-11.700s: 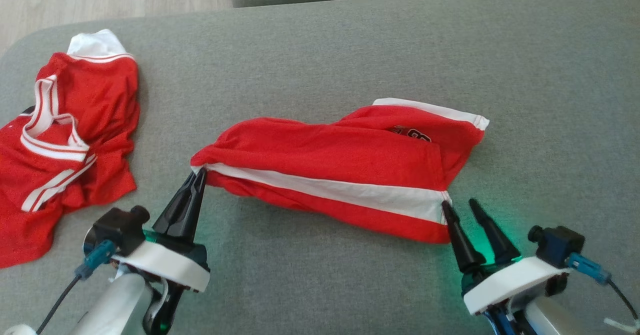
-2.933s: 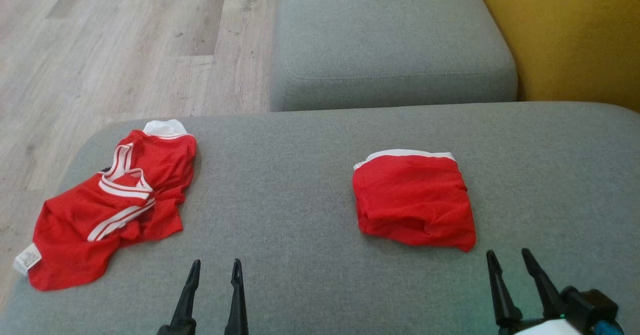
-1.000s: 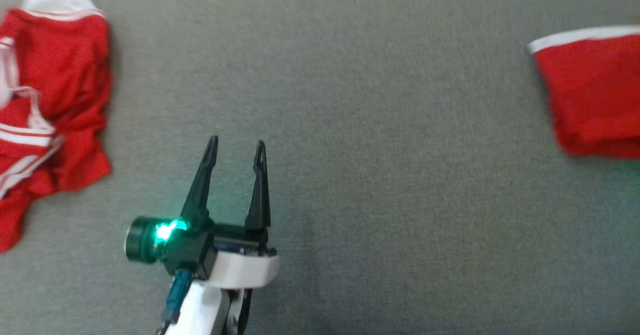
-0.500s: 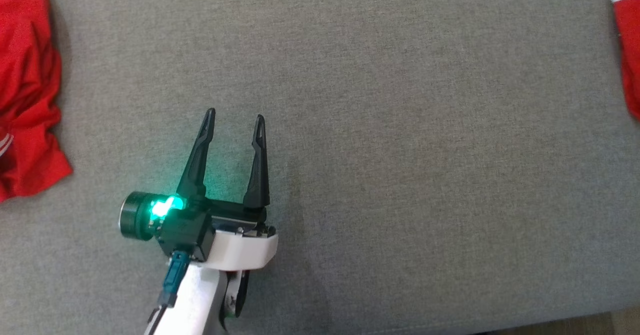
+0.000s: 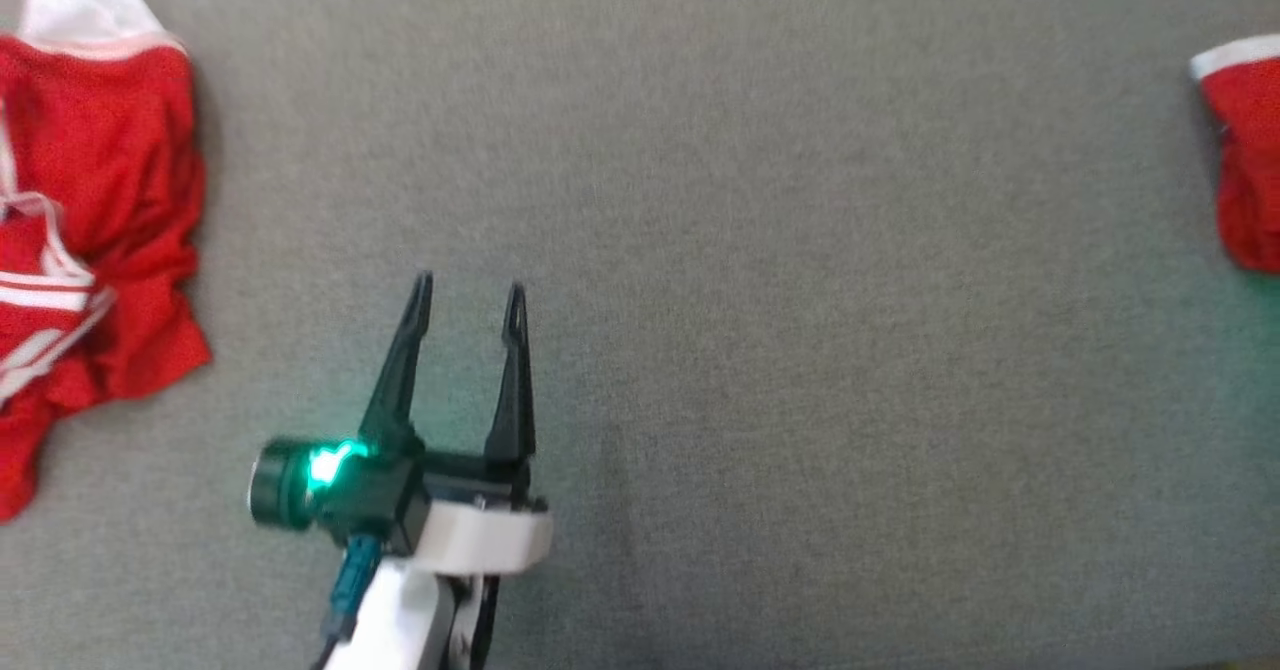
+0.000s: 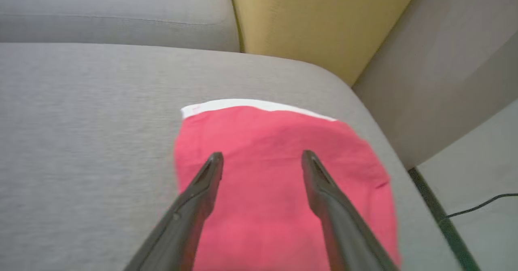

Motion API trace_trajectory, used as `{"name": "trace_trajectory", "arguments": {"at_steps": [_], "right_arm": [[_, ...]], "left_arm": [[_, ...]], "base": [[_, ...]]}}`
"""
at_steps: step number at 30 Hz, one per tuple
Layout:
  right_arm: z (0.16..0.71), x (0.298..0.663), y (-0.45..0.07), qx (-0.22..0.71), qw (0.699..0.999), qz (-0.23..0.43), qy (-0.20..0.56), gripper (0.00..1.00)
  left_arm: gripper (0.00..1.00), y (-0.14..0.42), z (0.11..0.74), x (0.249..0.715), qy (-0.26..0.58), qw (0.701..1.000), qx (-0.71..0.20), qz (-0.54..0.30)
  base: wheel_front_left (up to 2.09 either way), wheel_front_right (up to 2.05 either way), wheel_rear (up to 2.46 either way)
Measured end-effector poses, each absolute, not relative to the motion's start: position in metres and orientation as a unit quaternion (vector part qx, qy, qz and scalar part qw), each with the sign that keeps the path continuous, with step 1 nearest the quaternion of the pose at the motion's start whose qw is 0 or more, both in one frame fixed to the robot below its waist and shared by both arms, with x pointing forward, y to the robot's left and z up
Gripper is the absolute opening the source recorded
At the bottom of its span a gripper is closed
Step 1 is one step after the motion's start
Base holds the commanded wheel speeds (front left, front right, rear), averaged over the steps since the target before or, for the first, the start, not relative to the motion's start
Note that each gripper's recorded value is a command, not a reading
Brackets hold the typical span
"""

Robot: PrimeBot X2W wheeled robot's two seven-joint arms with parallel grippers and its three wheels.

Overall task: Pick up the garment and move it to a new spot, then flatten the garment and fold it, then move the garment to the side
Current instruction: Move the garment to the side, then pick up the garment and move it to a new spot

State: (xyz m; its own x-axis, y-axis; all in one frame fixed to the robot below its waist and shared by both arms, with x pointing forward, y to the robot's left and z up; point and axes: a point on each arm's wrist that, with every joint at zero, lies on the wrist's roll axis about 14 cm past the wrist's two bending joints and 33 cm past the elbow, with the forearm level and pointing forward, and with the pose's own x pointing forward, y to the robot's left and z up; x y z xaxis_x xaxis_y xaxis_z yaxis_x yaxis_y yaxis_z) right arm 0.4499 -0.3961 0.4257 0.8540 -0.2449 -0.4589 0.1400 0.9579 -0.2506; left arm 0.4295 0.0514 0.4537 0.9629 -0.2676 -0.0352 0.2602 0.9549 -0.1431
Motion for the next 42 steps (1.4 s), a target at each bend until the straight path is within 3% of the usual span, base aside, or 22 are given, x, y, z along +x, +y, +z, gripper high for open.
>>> {"name": "trace_trajectory", "arguments": {"at_steps": [10,14,16,19,22,28,42], "right_arm": [[0.404,0.388,-0.21,0.009,0.982,0.077,0.17,1.0],[0.405,0.36,-0.17,0.053,0.982,0.101,0.15,1.0],[0.43,0.364,-0.156,0.063,0.986,0.11,0.105,1.0],[0.475,0.371,-0.145,0.062,0.991,0.112,0.027,1.0],[0.49,0.36,-0.137,0.06,0.992,0.11,-0.003,1.0],[0.478,0.334,-0.131,0.047,0.993,0.112,0.01,1.0],[0.49,0.335,-0.133,0.054,0.993,0.102,-0.011,1.0]], "left_arm": [[1.0,0.07,0.476,0.382,0.016,0.992,-0.064,-0.11],[1.0,0.08,0.487,0.361,0.003,0.993,-0.063,-0.097],[1.0,0.088,0.49,0.352,-0.002,0.994,-0.062,-0.086],[1.0,0.1,0.495,0.343,-0.013,0.996,-0.06,-0.07],[1.0,0.106,0.498,0.334,-0.02,0.996,-0.059,-0.061],[1.0,0.117,0.498,0.321,-0.024,0.997,-0.054,-0.043],[1.0,0.125,0.501,0.318,-0.03,0.998,-0.052,-0.033]], "base": [[0.0,0.0,0.0],[0.0,0.0,0.0],[0.0,0.0,0.0],[0.0,0.0,0.0],[0.0,0.0,0.0],[0.0,0.0,0.0],[0.0,0.0,0.0]]}}
